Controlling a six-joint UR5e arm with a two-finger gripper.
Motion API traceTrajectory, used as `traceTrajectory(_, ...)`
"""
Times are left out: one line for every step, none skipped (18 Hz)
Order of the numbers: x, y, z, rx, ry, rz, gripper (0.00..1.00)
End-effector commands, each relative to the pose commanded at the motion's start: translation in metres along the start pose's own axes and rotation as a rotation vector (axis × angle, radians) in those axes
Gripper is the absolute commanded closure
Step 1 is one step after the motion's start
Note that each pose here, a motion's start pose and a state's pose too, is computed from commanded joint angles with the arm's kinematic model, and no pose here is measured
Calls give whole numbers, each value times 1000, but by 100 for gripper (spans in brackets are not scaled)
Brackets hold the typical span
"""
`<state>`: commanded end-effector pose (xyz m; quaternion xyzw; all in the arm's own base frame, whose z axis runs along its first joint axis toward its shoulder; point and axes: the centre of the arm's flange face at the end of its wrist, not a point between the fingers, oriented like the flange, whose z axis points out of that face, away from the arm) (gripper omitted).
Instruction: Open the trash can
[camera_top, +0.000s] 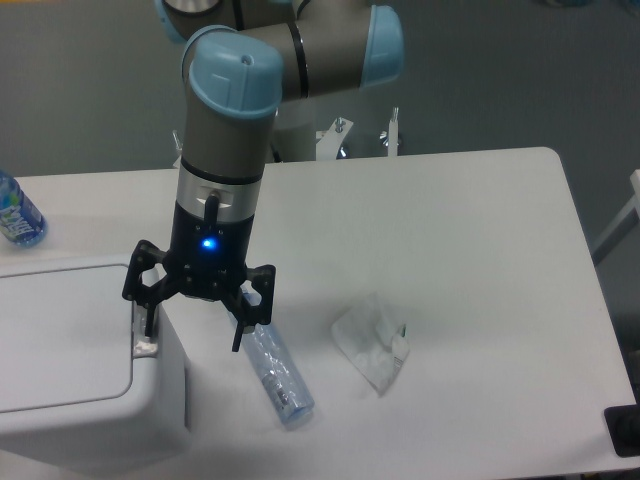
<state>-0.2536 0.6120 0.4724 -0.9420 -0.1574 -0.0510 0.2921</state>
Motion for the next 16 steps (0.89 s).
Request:
traceTrajectory(0,0,1,-1,2,-1,0)
traceTrajectory(-1,0,1,-1,1,-2,0)
traceTrajectory(-1,0,0,1,1,-1,0)
traceTrajectory(0,0,0,0,1,0,0)
traceTrajectory(0,-3,-2,6,0,4,0)
traceTrajectory(1,-11,-12,28,-6,20,0)
traceTrajectory(3,-21,-22,52,-12,32,0)
traceTrajectory(0,-30,-34,76,-26,45,0)
traceTrajectory(-4,-35,-40,78,-52,71,0)
traceTrajectory(-12,-37,-47,78,-93,104,0)
traceTrajectory(-26,-34,-52,55,-149,140,0)
traceTrajectory(-37,-31,-56,21,-197,184,0)
traceTrajectory(-49,-27,-57,-24,-231,222,0)
traceTrajectory(-61,-22,-60,-65,-257,246,0)
traceTrajectory(-68,-18,-65,-95,-276,266,0)
traceTrajectory(-77,-13,-67,-121,-288,287,0)
